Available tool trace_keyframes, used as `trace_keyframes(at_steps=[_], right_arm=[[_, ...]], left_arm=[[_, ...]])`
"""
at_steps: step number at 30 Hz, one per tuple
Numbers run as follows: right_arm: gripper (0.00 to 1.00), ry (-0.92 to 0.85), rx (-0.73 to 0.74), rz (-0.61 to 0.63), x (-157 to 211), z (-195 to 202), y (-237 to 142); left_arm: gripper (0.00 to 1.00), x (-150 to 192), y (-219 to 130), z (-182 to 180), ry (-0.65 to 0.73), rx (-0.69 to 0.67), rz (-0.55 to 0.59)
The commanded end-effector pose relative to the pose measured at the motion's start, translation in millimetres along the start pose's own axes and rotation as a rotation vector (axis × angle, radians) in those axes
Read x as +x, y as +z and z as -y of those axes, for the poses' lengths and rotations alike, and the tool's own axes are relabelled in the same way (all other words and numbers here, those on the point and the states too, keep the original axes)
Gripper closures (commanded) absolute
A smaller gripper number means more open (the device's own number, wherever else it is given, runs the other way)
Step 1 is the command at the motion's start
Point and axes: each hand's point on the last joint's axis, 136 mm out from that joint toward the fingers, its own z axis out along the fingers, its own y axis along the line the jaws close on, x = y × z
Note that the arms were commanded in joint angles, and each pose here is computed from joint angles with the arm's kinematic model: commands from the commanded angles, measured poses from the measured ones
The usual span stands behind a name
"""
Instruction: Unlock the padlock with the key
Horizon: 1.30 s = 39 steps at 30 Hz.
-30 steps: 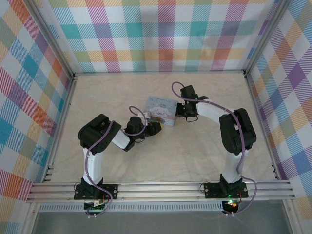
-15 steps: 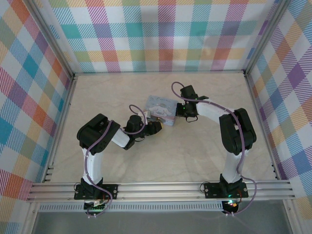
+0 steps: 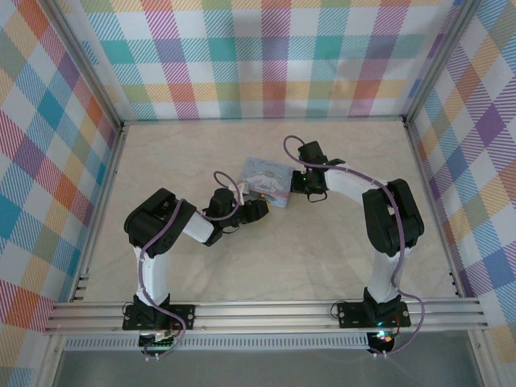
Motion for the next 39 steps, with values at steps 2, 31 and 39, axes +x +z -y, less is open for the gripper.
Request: trace_keyframes(at_steps=[2, 31, 39], right_arm=[[1.0, -0.026, -0.014, 0.028, -3.9, -6.6, -6.6], [1.0, -0.058, 0.008, 0.048, -18.4, -6.2, -7.6], [1.0, -0.121, 0.023, 0.059, -45.9, -13.8, 1.9]], left_arm=[[0.63, 13.4, -17.2, -60.9, -0.083, -0.227, -0.018], [0.92, 24.3, -9.0, -52.0, -0.157, -0.179, -0.13], [0.91, 42.5, -2.5, -42.1, -0.192, -0.164, -0.199]])
